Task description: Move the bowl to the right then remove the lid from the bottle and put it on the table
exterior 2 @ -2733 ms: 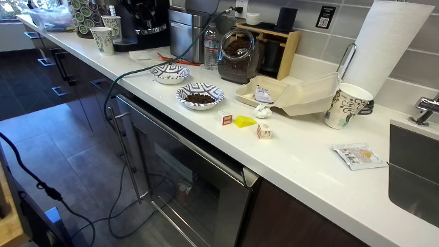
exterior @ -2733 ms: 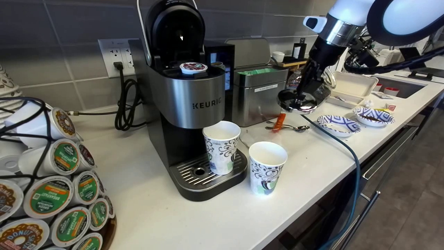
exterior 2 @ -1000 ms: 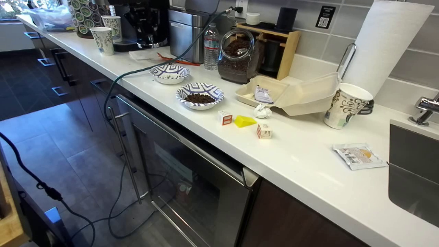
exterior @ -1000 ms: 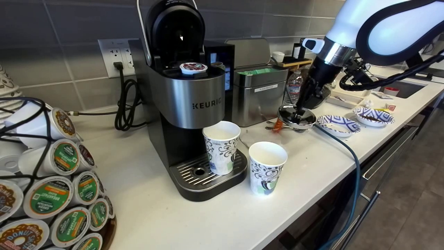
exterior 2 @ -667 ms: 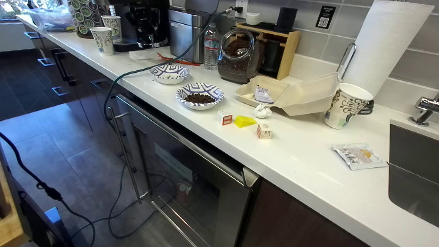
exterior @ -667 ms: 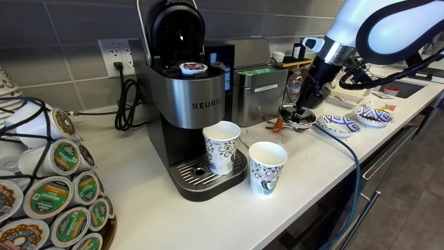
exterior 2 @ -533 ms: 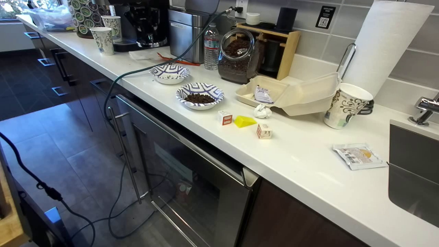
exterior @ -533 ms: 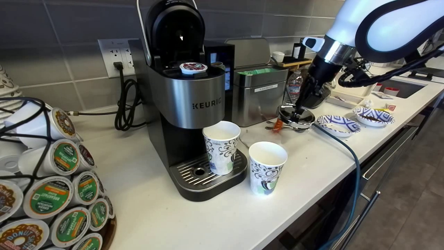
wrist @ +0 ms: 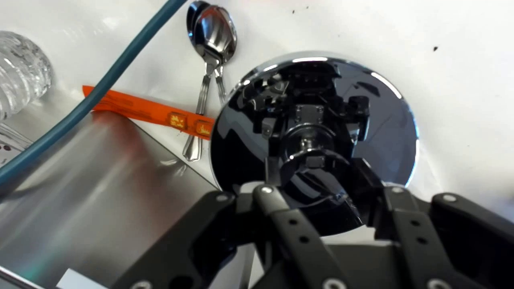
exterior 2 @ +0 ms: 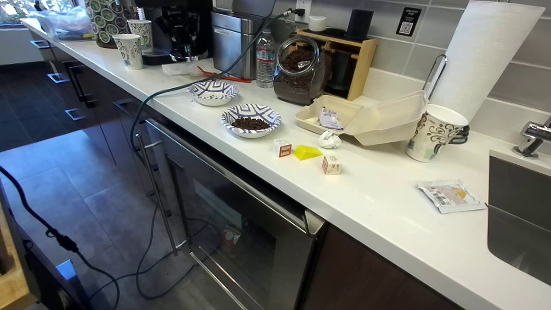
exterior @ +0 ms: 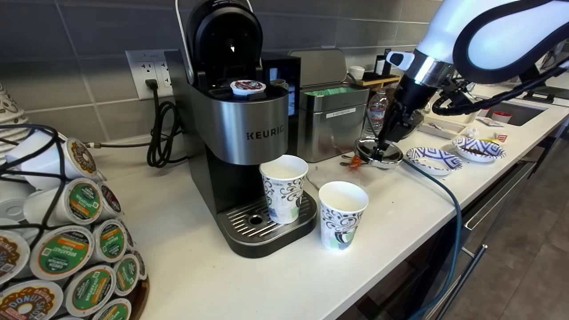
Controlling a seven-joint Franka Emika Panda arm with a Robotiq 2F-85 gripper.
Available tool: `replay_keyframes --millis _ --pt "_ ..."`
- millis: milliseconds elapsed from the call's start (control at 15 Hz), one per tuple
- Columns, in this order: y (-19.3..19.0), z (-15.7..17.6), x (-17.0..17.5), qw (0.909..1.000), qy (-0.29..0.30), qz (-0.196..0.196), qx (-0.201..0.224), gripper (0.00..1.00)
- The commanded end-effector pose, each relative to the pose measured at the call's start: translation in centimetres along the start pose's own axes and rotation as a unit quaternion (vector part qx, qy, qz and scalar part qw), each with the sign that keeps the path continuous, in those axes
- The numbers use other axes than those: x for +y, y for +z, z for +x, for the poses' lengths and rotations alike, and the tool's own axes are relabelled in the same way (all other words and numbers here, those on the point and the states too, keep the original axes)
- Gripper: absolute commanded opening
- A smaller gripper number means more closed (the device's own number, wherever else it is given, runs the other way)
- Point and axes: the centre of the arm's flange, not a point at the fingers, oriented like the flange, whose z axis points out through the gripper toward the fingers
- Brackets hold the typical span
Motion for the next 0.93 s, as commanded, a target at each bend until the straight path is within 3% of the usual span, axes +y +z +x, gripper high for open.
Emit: replay_keyframes --millis 0,267,733,800,867 --pt "2.4 -0.6 -0.9 0.9999 -0.003 0.015 -0.005 0.21" --pt "4.2 -0.5 -1.3 0.9999 -0.005 0.011 0.000 0.21" --pt "6.5 1.3 -3.4 0.9978 -0.050 0.010 -0.043 0.21" --pt "5.9 1.5 -3.6 0.9976 -0.056 0.005 -0.042 0.71" --pt "5.1 1.7 -3.8 0.9974 -0.061 0.001 -0.037 0.72"
